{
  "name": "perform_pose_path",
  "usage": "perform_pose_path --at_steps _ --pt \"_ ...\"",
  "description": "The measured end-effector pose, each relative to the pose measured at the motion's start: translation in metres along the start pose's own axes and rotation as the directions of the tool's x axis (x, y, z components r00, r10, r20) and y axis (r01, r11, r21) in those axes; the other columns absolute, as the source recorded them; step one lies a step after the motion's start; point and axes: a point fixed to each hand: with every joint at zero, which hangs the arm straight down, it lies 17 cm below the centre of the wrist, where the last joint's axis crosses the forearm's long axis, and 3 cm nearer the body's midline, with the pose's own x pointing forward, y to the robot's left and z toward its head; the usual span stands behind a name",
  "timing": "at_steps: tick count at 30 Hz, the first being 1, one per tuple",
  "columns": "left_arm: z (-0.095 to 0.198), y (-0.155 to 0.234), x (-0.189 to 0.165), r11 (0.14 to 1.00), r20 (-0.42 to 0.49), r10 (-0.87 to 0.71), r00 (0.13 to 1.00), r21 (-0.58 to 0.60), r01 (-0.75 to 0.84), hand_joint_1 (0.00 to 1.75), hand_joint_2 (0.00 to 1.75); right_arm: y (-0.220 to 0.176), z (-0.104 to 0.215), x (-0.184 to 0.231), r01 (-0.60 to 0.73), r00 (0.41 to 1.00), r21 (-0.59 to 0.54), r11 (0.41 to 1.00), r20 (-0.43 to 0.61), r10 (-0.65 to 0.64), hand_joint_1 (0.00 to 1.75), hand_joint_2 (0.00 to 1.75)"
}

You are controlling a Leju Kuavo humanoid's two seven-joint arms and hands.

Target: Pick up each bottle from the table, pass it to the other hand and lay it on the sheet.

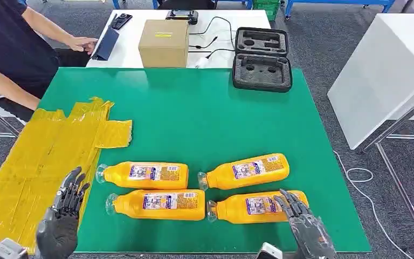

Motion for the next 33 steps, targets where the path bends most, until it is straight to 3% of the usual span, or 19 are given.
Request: perform_pose_path --at_steps 5,19,33 --pt "0.011 0.009 0.004 1.0 -0.004 -0.012 1.0 0.028 0.012 0.0 0.0 0.019 0.001 -0.028 -0.053 0.998 0.069 0.996 -0.027 0.055 0.0 1.75" --pt "0.022 0.018 0.012 0.998 -0.004 -0.016 1.0 0.061 0.016 0.0 0.0 0.033 -0.013 -0.056 -0.118 0.992 0.125 0.985 -0.023 0.122 0.0 1.75" --pt "0.029 0.021 0.014 0.998 -0.01 -0.009 1.0 0.055 0.01 0.0 0.0 0.013 -0.032 -0.063 -0.19 0.982 0.05 0.98 -0.01 0.191 0.0 1.75"
